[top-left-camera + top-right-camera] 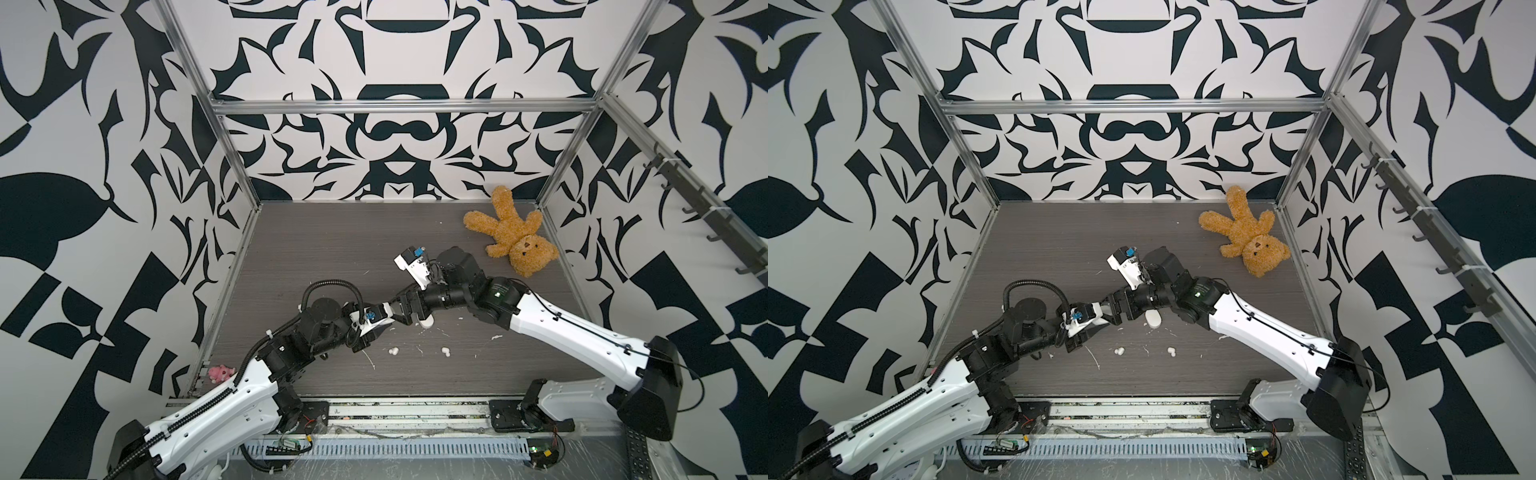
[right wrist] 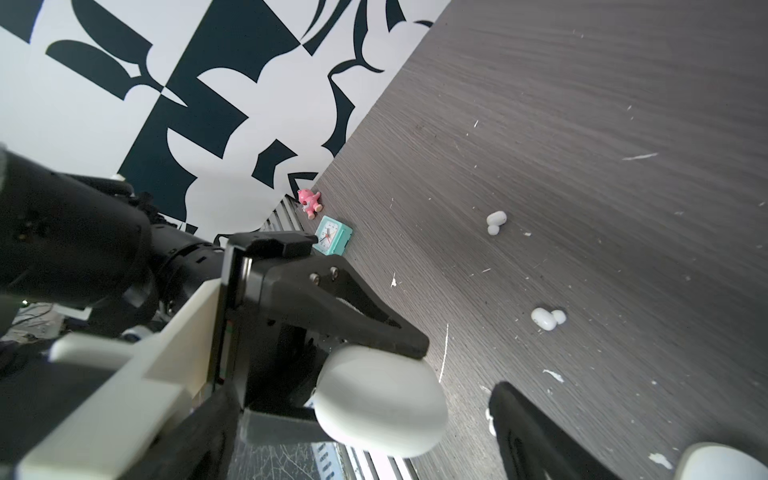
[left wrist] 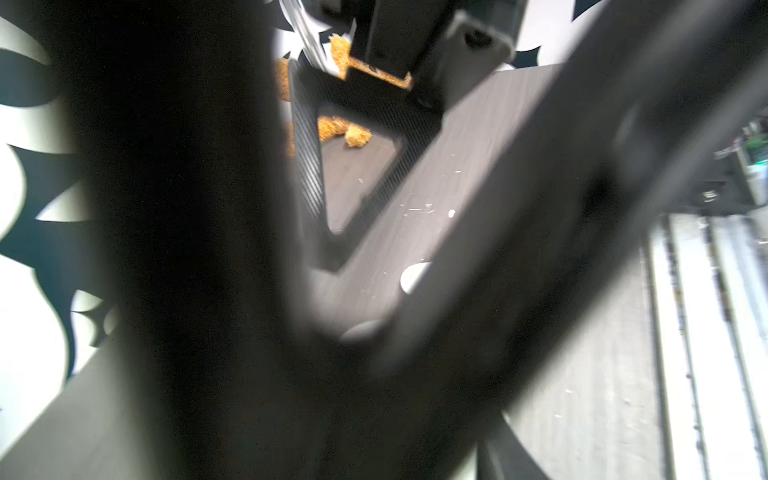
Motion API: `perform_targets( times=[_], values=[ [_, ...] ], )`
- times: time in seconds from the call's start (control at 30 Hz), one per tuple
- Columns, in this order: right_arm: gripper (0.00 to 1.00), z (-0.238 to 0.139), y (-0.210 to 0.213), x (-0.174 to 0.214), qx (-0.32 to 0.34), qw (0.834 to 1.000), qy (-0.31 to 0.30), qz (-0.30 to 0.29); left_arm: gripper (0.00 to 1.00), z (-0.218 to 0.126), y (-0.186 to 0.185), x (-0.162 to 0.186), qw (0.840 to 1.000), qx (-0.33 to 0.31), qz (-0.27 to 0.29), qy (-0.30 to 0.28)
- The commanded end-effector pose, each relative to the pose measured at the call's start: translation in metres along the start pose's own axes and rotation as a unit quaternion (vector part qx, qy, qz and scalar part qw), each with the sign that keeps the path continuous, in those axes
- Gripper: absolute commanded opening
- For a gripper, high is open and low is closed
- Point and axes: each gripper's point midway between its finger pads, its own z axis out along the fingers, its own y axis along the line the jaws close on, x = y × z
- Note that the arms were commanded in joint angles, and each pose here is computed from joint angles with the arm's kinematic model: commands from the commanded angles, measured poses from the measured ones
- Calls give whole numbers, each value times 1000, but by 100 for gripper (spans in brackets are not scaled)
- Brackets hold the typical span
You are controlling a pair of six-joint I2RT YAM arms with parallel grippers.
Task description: Insert the wireless bluetooth earbuds into the charging case
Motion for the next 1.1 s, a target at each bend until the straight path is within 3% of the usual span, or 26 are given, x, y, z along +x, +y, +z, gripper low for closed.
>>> perform_targets(
  times=[0.0, 0.23, 0.67, 1.07],
  values=[
    [98, -27, 17, -7, -7, 998, -35, -58, 0, -12, -18, -25, 995, 63, -79, -24],
    [99, -57, 38, 11, -65, 986, -97, -115, 0, -28, -42, -39, 967, 174, -184, -16],
    [100, -46, 39, 31, -92, 983, -81, -135, 0, -34, -59, -48, 954, 239, -178, -32],
    [98, -27, 31, 52, -64, 983, -41, -169, 0, -37, -63, -50, 948, 255, -187, -26]
  ],
)
